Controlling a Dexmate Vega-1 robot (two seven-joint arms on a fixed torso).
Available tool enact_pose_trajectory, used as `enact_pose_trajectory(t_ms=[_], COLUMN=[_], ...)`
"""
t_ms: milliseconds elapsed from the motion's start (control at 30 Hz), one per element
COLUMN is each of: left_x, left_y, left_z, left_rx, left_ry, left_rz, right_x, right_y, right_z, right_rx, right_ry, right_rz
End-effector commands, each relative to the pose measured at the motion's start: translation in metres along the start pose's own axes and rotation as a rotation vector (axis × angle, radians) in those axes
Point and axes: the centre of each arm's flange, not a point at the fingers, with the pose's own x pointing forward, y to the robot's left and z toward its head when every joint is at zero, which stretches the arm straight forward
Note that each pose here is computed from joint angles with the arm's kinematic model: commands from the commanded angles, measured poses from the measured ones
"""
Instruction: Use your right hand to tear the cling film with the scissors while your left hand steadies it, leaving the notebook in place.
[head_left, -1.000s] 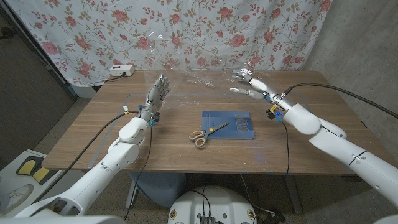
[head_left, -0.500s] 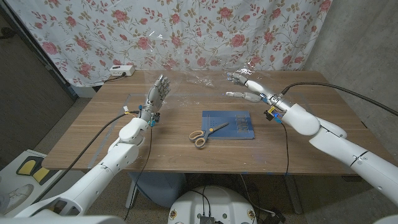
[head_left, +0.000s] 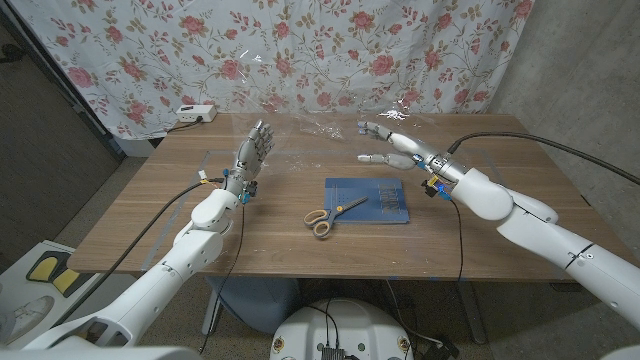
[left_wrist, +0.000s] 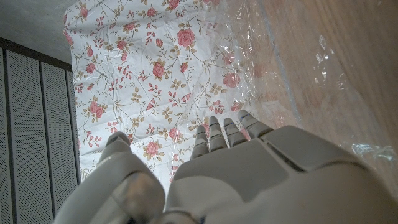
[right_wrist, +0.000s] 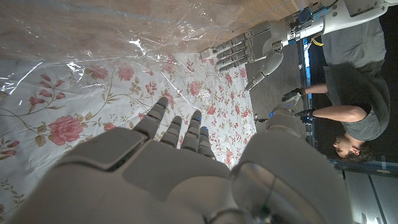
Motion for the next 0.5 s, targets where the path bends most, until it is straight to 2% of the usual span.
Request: enact_pose_trajectory(t_ms=[33,267,500], left_x=[-0.002,-0.005,-0.008], left_y=[-0.002,-0.001,-0.001], left_z=[-0.003,-0.004,-0.003], left_rx=[-0.009,-0.012,-0.011], left_ry=[0.002,0.0,0.0], left_rz=[0.003,0.009,0.01], right_x=[0.0,0.001,-0.002], right_y=[0.0,0.002,0.001], right_z=[0.015,0.021,0.026], right_rx=[-0.043,-0.049,-0.046], right_ry=[-0.04,-0.058,-0.078], right_rz=[0.0,0.029,0.025])
